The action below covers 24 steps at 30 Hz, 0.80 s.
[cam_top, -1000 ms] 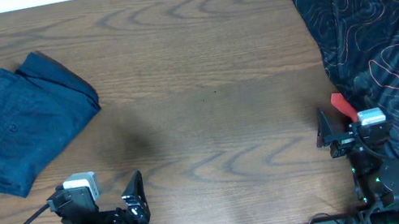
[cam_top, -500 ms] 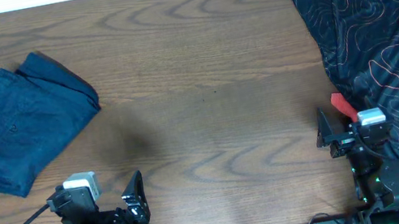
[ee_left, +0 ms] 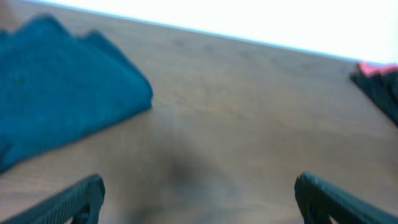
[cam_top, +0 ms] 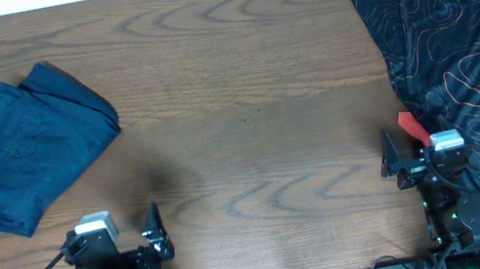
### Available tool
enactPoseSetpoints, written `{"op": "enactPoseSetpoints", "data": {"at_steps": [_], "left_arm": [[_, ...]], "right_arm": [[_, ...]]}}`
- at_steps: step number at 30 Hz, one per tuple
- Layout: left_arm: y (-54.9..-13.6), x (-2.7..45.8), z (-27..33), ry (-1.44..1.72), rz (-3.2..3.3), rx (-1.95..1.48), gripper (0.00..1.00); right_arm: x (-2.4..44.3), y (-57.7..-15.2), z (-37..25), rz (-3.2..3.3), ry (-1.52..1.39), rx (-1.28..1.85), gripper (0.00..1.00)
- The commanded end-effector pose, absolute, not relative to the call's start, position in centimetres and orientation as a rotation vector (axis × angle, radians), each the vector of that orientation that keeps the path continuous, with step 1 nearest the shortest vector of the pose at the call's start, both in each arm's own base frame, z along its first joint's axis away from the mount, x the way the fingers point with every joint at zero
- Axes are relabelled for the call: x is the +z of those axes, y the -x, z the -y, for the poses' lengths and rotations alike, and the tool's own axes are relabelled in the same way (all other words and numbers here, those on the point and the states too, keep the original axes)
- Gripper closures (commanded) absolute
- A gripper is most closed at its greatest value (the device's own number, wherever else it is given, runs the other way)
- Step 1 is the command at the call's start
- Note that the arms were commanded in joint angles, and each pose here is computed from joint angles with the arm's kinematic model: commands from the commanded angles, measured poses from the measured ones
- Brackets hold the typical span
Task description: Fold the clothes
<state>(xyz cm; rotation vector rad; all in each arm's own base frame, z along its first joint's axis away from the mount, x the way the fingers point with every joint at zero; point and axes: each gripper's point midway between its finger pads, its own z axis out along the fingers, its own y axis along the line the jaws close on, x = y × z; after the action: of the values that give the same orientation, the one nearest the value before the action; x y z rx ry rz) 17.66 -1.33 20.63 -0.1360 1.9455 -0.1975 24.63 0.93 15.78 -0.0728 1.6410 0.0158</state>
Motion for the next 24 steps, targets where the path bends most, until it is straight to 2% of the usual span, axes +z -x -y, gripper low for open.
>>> {"op": "enactPoseSetpoints", "data": {"at_steps": [1, 12, 20, 24], "left_arm": [[-19.4, 18.8, 0.8, 0.144, -1.877, -0.162, 0.02], [-23.9, 17.8, 0.7, 0.134, -1.651, -0.167, 0.02], [-24.4, 14.1, 0.8, 0.135, -1.706, -0.168, 0.02], [-24.4, 13.9, 0.8, 0.136, -1.715, -0.167, 0.02]], "right_arm": [[15.8, -24.6, -1.0, -1.639, 0.089, 0.006, 0.01], [15.8, -24.6, -1.0, -1.639, 0.089, 0.006, 0.01], [15.8, -24.6, -1.0, -1.639, 0.089, 0.006, 0.01], [15.8, -24.6, -1.0, -1.639, 0.089, 0.006, 0.01]]}}
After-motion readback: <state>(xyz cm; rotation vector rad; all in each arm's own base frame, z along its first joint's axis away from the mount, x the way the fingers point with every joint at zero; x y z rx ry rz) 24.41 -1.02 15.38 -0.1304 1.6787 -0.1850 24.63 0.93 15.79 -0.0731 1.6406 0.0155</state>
